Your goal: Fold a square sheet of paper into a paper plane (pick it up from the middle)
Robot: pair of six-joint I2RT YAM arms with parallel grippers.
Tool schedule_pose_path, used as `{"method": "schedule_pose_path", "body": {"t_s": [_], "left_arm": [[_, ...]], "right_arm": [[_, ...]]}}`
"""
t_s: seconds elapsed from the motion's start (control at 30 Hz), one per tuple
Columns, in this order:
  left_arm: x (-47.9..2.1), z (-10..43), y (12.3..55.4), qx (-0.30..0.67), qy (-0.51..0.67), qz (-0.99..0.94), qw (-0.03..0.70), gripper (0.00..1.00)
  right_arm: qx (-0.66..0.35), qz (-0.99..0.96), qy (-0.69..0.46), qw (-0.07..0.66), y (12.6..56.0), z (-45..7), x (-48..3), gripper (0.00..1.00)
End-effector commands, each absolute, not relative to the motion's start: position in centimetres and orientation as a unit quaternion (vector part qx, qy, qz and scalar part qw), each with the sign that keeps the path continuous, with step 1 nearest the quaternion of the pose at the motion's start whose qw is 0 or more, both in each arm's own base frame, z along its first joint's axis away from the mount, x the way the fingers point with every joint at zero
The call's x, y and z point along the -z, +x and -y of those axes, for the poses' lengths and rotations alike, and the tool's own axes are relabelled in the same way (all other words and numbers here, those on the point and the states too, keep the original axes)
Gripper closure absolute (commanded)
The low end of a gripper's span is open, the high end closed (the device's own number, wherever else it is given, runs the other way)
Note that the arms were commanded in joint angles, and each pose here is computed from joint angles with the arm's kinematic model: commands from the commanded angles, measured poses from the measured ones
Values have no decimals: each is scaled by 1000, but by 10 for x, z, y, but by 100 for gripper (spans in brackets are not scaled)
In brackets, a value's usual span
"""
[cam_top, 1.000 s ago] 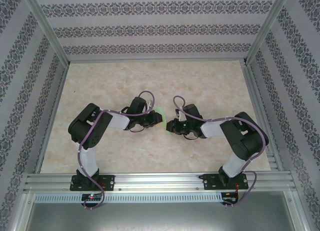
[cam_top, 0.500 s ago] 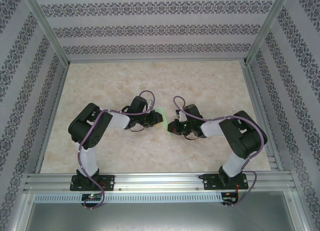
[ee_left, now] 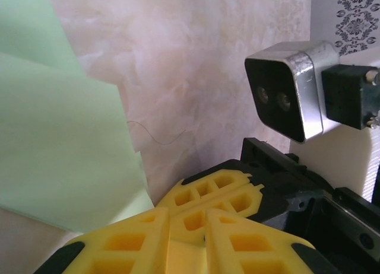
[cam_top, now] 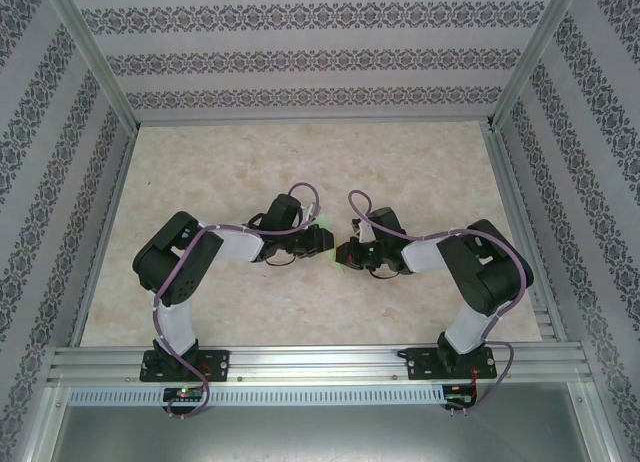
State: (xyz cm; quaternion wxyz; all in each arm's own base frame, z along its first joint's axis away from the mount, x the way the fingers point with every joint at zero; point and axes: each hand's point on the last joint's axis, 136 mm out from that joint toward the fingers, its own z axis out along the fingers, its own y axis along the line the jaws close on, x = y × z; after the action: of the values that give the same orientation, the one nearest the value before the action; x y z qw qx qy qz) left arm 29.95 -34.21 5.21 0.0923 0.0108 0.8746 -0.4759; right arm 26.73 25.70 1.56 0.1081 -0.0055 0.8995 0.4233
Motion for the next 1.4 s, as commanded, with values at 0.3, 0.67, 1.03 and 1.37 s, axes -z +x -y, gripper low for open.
{"method": "schedule_pose_path", "body": {"t_s": [0.3, 0.67, 1.03, 1.37], "left_arm": [[-19, 329, 302, 407, -5, -909, 84, 80], [-1, 322, 298, 382, -22, -922, 66, 81], [1, 320, 297, 377, -24, -924, 63, 81], [7, 317, 295, 366, -32, -928, 56, 81]], "right_arm": [[-400, -912, 8, 87, 264, -250, -2, 90], [-397, -915, -6, 78, 249, -245, -15, 85], [-361, -932, 0, 42, 234, -237, 11, 92], [-345, -936, -26, 63, 233, -235, -10, 85]]}}
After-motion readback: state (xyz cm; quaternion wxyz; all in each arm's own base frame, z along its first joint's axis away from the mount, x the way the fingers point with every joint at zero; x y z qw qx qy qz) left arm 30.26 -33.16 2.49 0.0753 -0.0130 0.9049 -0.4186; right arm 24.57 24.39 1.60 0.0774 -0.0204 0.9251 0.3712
